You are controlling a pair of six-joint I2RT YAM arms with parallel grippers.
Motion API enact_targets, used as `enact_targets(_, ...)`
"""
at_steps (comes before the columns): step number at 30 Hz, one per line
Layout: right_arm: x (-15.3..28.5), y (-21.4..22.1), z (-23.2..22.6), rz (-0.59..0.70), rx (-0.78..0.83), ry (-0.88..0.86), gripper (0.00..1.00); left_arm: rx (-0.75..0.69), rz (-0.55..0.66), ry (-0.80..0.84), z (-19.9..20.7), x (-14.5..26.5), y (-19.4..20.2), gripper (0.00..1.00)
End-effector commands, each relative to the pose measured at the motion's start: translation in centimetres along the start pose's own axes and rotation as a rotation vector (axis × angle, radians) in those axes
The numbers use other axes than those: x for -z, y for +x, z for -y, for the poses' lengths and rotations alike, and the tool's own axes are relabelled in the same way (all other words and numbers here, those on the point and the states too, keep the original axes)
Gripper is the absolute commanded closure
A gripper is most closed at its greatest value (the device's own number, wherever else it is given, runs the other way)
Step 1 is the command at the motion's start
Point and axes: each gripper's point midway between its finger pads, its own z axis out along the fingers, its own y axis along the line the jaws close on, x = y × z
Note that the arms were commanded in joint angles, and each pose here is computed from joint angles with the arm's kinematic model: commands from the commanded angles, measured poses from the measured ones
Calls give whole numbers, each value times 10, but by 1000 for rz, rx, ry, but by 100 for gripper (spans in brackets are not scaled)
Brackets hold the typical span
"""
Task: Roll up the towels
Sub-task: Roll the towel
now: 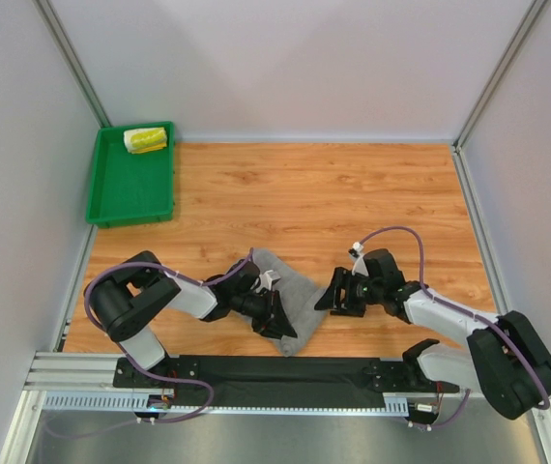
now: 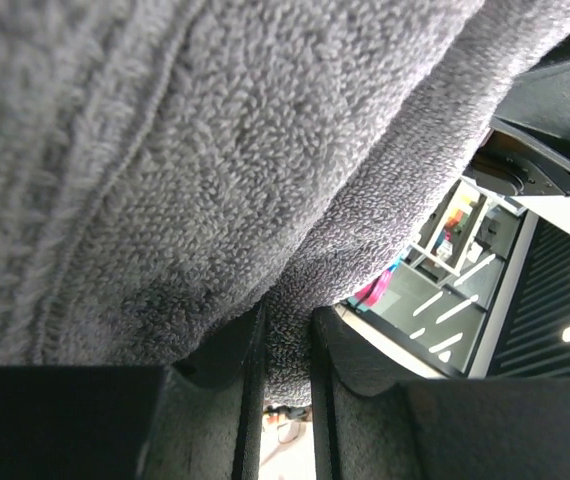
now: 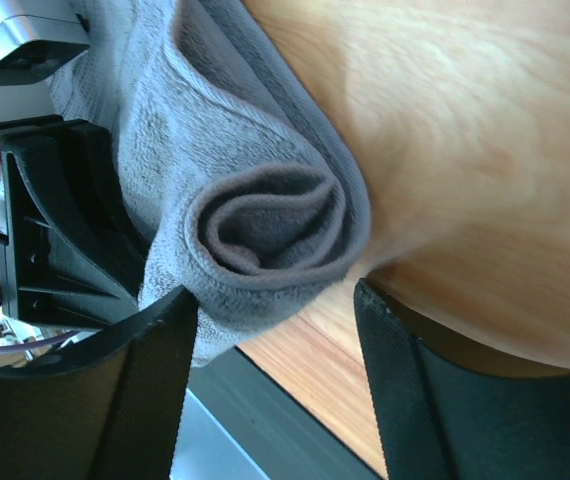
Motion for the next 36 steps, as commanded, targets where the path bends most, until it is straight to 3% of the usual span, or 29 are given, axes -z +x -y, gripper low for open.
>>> enact_targets(1,-13,-2,-2,16,34,-21,41,31,35,-25,-12,0,-8,100)
enact_targets(6,-24,5,-3,4,44,-18,51,29,41,-19,-12,2,-9,99)
enact_targets(11,-24,3,0,13,42,4,64,6,66,-71,-14,7,-12,83)
enact_targets(12,-23,3,2,8,36,23,65,0,73,-95,-15,8,-12,76)
enact_targets(19,-16,-1,13,10,30,138,73,-72,158,-288,-6,35,-19,63)
enact_targets(24,-7,0,16,-1,27,192,75,-252,278,-409,26,60,-27,61)
enact_targets(25,-6,-3,13,5,33,196,76,-265,326,-502,18,72,-30,61)
enact_targets(28,-1,-3,12,-5,33,220,77,-477,442,-591,58,87,-35,61)
enact_targets(32,1,-1,10,-25,32,248,78,-710,419,-653,87,66,-11,62)
enact_targets(36,2,-4,10,-25,21,275,83,-775,385,-768,84,45,0,66)
